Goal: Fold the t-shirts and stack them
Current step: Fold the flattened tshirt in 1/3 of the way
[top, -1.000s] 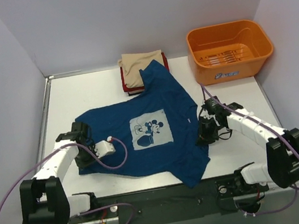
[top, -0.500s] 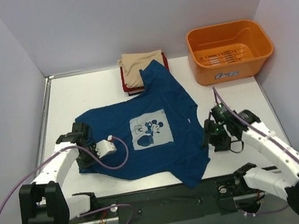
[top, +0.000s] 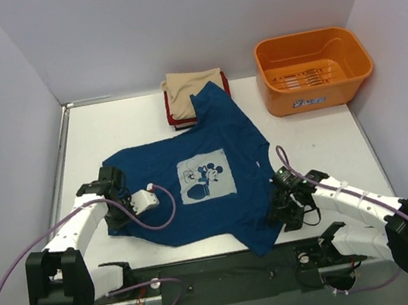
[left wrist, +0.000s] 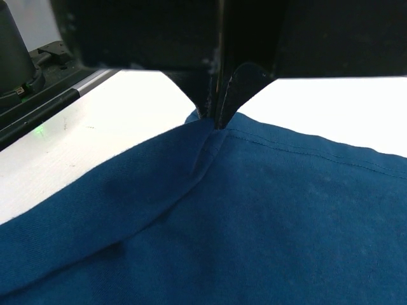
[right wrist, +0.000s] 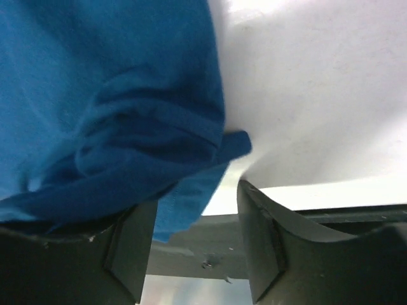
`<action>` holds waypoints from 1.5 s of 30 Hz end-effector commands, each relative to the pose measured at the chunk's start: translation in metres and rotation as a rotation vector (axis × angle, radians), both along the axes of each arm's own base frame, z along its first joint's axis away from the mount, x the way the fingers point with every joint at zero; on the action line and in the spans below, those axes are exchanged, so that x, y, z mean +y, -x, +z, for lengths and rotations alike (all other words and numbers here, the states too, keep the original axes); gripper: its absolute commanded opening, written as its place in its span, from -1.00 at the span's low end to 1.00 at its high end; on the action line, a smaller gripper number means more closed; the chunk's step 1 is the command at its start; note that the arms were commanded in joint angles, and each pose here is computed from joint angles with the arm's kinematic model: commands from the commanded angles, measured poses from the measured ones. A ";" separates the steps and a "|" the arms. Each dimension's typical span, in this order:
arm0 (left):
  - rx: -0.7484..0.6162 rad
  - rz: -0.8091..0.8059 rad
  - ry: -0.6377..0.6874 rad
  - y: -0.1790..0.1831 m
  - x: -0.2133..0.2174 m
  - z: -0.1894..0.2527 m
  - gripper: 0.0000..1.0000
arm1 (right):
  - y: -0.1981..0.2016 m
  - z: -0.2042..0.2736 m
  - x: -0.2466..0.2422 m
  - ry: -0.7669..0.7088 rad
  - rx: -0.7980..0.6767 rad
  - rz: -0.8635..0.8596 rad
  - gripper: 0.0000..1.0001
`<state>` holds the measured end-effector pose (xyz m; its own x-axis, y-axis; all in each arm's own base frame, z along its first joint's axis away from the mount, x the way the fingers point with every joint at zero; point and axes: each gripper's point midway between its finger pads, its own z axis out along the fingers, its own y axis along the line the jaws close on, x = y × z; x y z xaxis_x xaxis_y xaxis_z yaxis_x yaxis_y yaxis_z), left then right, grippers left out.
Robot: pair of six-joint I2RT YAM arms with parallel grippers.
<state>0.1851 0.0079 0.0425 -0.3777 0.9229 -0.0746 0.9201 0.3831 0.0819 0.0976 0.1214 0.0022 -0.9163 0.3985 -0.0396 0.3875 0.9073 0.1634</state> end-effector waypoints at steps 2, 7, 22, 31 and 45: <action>-0.026 0.019 0.021 -0.003 -0.004 0.011 -1.00 | -0.005 -0.018 0.006 -0.022 -0.008 -0.049 -0.57; -0.018 0.065 -0.045 0.003 0.008 0.018 -1.00 | 0.000 -0.007 0.002 -0.037 -0.028 -0.069 -1.00; -0.098 0.180 -0.006 -0.055 0.000 0.039 -1.00 | -0.108 0.126 0.022 -0.074 -0.305 0.129 -1.00; -0.054 0.303 -0.068 -0.104 0.004 0.022 -1.00 | -0.212 0.117 0.051 -0.032 -0.324 0.308 -1.00; -0.049 0.416 -0.204 -0.117 0.042 0.012 -1.00 | -0.287 0.109 0.067 0.027 -0.332 0.394 -1.00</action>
